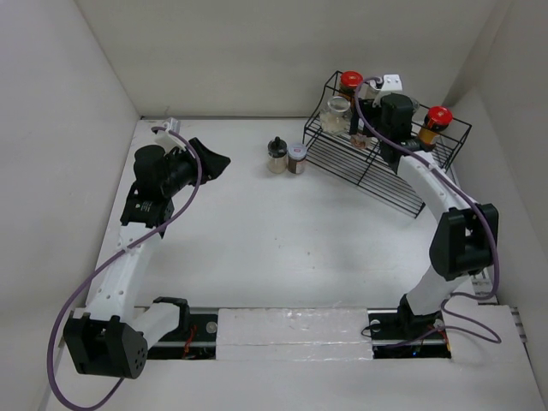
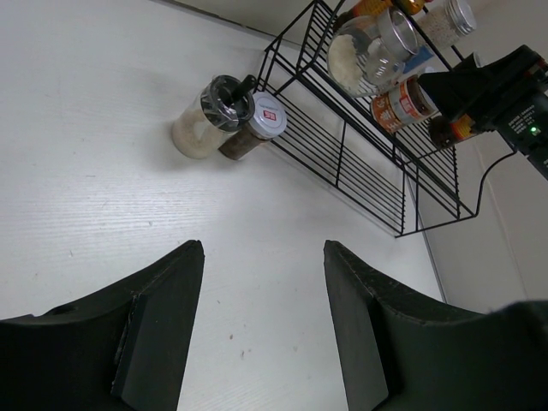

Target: Organize the condiment bottles

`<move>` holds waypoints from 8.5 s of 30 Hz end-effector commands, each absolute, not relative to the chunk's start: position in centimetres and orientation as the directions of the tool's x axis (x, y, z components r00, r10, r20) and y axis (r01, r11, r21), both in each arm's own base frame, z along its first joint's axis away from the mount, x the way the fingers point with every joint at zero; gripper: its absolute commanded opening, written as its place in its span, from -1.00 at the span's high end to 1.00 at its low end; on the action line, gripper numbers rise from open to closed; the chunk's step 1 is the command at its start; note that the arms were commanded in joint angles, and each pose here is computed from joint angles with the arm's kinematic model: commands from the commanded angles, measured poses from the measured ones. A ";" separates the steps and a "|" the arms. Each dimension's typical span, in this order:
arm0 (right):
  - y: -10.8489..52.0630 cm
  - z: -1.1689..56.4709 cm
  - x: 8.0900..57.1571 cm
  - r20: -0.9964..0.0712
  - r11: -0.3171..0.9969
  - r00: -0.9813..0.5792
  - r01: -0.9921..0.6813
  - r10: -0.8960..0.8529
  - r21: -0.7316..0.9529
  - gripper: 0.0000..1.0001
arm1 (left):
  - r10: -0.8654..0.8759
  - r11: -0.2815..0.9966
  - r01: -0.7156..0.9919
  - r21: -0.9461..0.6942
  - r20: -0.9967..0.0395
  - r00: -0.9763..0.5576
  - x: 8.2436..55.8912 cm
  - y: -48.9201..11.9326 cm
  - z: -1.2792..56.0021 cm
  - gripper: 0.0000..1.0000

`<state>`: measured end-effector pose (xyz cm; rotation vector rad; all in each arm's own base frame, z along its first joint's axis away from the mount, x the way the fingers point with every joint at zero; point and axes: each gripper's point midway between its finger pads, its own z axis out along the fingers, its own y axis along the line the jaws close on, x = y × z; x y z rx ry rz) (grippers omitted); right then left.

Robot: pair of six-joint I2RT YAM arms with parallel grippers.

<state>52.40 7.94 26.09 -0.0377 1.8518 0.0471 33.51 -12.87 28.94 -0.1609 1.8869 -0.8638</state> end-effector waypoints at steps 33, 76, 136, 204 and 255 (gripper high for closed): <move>28.2 14.7 50.8 -0.962 0.924 -0.236 -0.379 -0.141 -0.043 -0.59 | -0.465 0.731 0.304 -0.611 -0.772 -0.432 33.5 -12.8 30.8 -0.08; 28.6 14.0 47.4 -0.909 0.916 -0.370 -0.399 -0.190 -0.029 -0.79 | -0.455 0.731 0.310 -0.607 -0.773 -0.442 33.6 -13.0 30.5 -0.08; 1.1 31.2 47.8 -0.990 0.998 -0.124 -0.005 0.059 0.060 -0.19 | -0.464 0.712 0.336 -0.617 -0.772 -0.434 33.0 -13.3 31.0 -0.08; 36.6 30.7 49.9 -0.999 0.811 -0.023 -0.585 -0.041 -0.020 -0.64 | -0.463 0.727 0.311 -0.612 -0.772 -0.437 33.4 -13.0 30.6 -0.08; 33.4 31.3 48.7 -1.000 0.791 -0.005 -0.612 -0.006 -0.002 0.02 | -0.458 0.736 0.303 -0.606 -0.774 -0.437 33.6 -12.8 30.5 -0.08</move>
